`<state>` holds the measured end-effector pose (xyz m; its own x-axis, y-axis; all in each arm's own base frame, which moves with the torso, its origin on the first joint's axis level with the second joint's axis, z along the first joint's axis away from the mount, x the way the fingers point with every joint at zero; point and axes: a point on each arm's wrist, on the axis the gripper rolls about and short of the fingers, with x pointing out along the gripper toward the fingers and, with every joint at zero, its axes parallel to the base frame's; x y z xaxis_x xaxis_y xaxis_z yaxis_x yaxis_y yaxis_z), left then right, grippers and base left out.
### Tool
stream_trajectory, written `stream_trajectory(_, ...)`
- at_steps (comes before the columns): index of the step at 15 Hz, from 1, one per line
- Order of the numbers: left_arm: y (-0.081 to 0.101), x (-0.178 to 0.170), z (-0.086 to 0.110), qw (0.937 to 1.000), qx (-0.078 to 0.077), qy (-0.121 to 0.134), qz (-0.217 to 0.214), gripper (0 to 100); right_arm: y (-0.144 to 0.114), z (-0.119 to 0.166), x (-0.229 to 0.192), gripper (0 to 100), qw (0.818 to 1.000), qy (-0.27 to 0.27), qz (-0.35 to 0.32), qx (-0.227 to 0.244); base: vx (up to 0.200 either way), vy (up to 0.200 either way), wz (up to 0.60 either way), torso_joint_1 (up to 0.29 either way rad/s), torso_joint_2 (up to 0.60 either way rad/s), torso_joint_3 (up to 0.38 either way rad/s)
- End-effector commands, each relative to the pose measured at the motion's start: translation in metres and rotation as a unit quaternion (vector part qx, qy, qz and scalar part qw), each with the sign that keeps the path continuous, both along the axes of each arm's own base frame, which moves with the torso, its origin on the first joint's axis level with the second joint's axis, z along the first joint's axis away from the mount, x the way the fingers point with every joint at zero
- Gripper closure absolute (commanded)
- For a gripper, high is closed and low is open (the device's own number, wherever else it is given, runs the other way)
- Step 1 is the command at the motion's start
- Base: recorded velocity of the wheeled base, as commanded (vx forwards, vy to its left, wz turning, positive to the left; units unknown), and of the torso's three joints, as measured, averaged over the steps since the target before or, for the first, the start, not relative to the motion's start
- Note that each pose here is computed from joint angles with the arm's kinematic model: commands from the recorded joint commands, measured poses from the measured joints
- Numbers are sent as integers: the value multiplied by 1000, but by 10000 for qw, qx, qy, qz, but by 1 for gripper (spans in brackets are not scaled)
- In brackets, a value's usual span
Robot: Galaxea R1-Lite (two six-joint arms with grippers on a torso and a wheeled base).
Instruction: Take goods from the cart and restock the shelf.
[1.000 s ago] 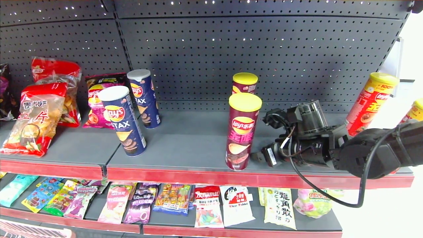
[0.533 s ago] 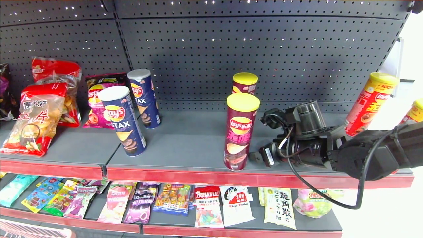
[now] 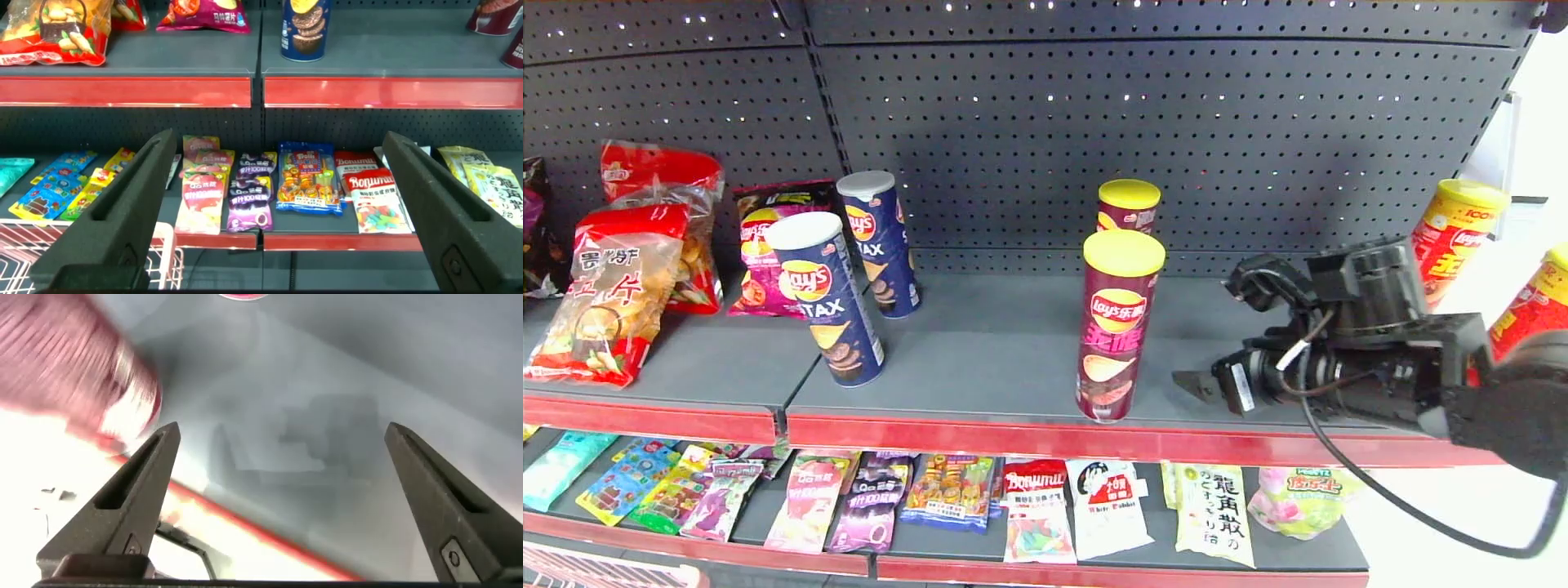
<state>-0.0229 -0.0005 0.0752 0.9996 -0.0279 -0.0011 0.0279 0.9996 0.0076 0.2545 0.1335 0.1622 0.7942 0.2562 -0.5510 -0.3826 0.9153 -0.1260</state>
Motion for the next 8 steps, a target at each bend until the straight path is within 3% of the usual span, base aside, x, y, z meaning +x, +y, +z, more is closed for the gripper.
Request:
stream_trajectory(1, 0, 0, 0, 10000, 0, 10, 1, 0, -44, 16, -80, 0, 9990, -365, 67, 246, 0, 0, 0, 0, 0, 0)
stream_trajectory(5, 0, 0, 0, 10000, 0, 2, 1, 0, -98, 1, -153, 0, 9953, -816, 122, 508, 0, 0, 0, 0, 0, 0)
stream_trajectory(6, 0, 0, 0, 10000, 0, 10, 1, 0, -115, -16, -184, 0, 9920, -1115, 189, 567, 0, 0, 0, 0, 0, 0)
stream_trajectory(8, 0, 0, 0, 10000, 0, 2, 1, 0, -127, -38, -225, 0, 9823, -1724, -190, 709, 0, 0, 0, 0, 0, 0)
